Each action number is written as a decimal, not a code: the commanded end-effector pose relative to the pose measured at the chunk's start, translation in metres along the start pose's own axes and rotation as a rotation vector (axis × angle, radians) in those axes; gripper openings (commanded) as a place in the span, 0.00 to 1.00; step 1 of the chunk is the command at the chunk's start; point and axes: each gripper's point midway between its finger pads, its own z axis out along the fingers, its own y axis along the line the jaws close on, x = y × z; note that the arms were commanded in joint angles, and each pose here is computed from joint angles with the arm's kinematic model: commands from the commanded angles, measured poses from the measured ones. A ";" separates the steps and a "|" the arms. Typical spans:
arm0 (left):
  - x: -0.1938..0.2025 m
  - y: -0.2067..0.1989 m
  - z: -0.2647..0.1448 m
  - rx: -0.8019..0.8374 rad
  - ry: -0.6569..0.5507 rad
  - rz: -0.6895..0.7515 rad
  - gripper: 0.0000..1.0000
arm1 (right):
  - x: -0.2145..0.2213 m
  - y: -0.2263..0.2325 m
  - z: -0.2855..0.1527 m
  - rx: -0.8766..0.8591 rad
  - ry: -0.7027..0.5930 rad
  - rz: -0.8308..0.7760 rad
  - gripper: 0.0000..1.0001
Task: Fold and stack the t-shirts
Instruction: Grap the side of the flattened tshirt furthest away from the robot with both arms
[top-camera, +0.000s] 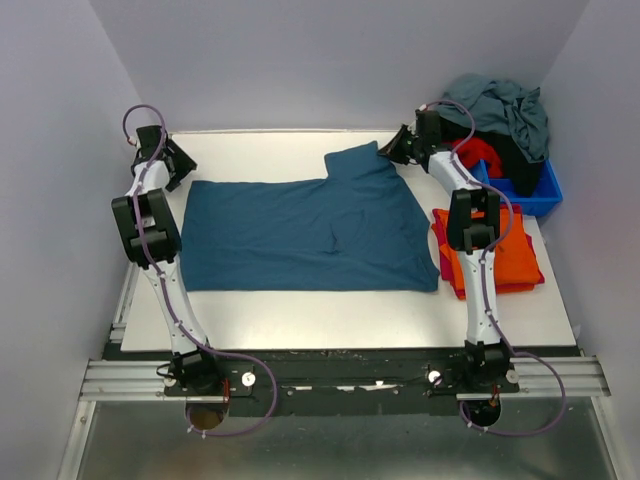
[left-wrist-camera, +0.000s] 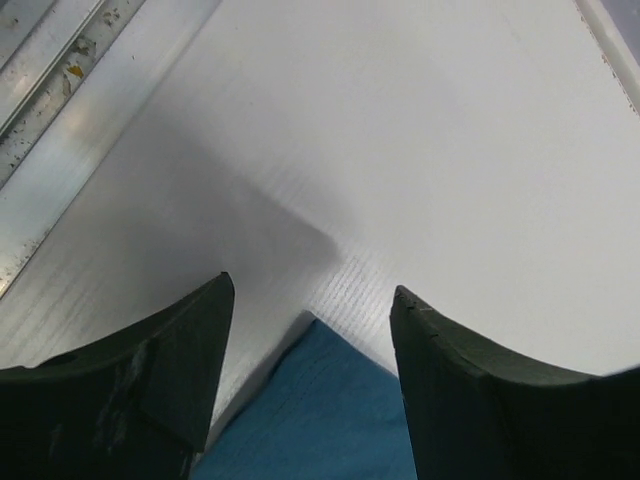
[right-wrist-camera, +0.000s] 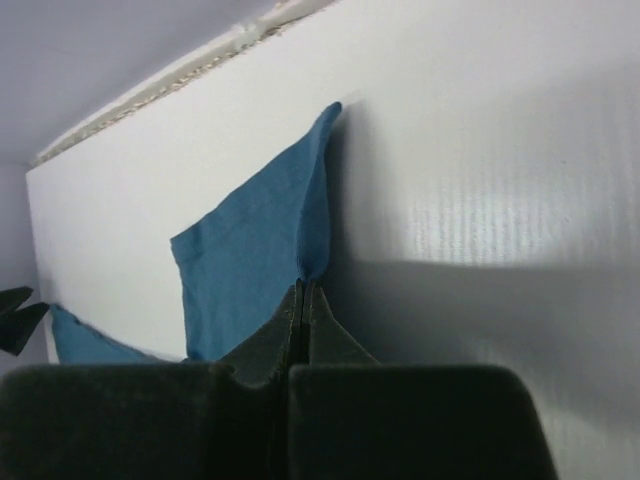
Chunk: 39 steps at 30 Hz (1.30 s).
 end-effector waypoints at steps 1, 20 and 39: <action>0.003 0.005 0.014 -0.056 -0.004 0.024 0.72 | -0.016 0.034 -0.007 -0.174 -0.034 -0.027 0.01; 0.035 0.013 0.007 -0.138 0.130 0.140 0.55 | -0.020 0.023 -0.015 -0.171 -0.038 0.012 0.01; 0.048 0.006 0.013 -0.178 0.189 0.227 0.41 | -0.025 0.023 -0.019 -0.179 -0.042 0.028 0.01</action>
